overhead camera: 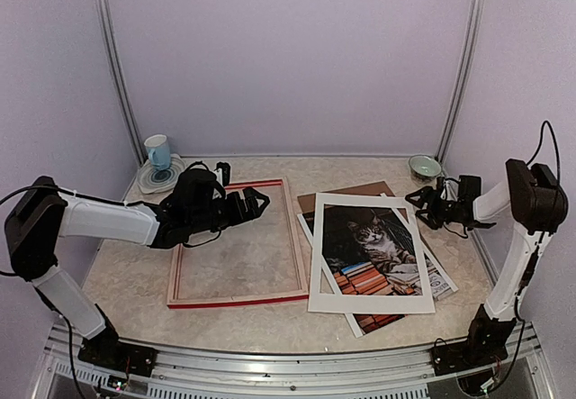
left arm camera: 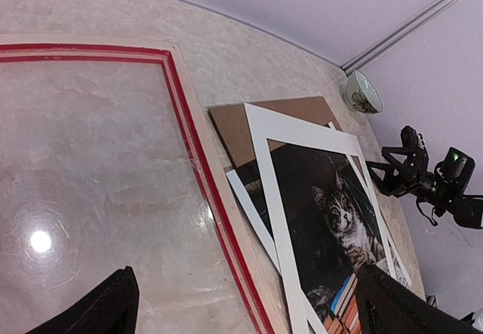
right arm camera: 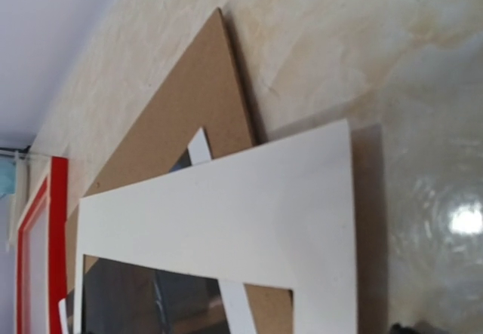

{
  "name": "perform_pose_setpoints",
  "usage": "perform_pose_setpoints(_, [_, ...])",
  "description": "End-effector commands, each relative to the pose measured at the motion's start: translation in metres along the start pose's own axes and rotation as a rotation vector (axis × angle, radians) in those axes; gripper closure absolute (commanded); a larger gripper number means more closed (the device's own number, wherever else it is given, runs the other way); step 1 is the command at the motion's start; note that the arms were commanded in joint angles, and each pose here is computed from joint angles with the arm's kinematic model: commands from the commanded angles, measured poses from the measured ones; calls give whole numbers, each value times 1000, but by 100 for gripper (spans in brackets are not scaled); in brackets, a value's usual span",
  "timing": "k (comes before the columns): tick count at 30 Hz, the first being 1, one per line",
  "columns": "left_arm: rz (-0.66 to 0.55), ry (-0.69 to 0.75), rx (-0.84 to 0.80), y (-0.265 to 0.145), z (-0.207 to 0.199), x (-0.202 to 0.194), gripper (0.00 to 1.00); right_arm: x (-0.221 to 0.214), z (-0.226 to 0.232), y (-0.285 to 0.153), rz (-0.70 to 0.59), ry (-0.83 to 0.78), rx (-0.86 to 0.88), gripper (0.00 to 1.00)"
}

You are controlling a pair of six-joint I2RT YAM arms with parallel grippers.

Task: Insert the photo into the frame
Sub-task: Pick up the mat board from the photo.

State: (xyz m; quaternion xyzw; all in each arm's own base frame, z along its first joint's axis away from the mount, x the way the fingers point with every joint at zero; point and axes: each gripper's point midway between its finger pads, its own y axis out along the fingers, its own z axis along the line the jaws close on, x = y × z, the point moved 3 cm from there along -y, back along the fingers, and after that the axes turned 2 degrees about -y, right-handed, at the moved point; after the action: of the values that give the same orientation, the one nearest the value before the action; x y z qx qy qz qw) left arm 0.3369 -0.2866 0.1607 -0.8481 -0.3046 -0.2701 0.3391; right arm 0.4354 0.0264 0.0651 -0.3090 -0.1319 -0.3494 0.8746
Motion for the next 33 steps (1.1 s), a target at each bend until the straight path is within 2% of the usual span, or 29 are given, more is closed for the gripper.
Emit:
perform_pose_setpoints(1, [-5,18,-10,-3,-4,2,1,-17,-23,3,69,118,-21,16])
perform_pose_setpoints(20, [-23,17,9,-9,-1,3,1,-20,-30,7,132,221,53,20])
perform_pose_setpoints(28, [-38,17,16,-14,0,6,1,-20,-34,4,135,259,70,27])
perform_pose_setpoints(33, [-38,15,18,-15,1,6,1,-20,-36,3,132,274,80,38])
